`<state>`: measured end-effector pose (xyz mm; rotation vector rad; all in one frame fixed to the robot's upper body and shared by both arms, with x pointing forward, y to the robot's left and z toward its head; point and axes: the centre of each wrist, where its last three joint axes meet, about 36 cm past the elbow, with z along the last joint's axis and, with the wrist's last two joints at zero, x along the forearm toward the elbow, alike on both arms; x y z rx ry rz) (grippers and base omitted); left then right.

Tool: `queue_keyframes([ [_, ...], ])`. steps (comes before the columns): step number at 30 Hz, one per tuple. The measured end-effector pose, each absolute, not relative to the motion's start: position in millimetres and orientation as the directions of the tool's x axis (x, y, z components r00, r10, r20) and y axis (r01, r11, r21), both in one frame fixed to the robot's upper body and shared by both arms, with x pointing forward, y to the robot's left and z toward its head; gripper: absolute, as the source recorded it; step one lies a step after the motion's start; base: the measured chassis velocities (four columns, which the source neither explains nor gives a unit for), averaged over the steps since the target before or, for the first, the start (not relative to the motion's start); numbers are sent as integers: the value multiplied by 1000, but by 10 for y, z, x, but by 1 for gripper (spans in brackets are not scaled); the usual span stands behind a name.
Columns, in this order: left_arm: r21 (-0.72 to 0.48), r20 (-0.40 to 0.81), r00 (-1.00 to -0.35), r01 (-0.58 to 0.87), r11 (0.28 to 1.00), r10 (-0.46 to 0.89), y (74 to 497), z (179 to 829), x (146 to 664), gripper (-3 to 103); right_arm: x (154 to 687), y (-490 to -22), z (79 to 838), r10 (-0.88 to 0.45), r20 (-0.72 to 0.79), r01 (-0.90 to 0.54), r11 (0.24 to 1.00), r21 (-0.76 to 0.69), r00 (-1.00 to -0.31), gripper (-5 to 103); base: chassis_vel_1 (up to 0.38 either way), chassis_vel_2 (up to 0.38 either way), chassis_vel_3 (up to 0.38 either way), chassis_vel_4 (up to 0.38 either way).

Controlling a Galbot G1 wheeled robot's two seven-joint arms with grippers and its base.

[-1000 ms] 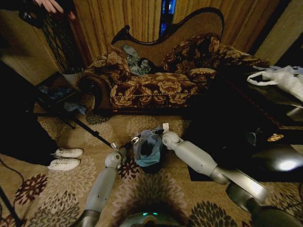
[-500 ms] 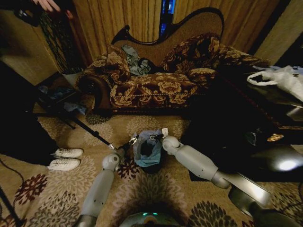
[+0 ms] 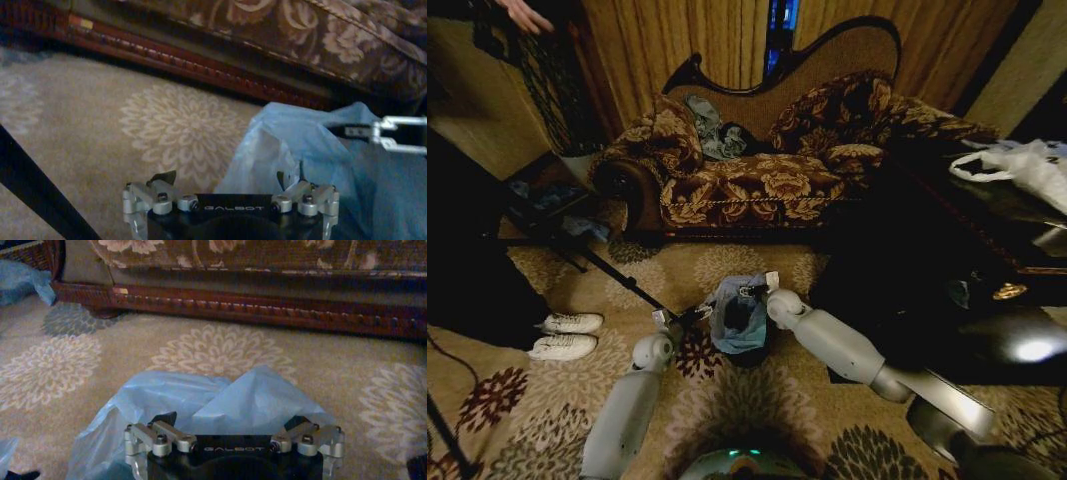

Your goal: Place a garbage bag over the trash bin.

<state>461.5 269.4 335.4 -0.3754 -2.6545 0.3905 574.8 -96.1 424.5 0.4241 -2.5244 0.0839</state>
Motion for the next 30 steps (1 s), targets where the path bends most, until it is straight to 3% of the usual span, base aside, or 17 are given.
queue_keyframes([
  [20,-323,389,-867,188,927,312,2473,3038,4571,100,5794,-1146,4427,-309,551,-393,919,-39,-775,100,0,0,0,0],
  [30,-350,358,-874,202,915,330,2403,3095,4520,100,6047,-1071,4296,-248,483,-364,917,-162,-839,100,0,0,0,0],
])
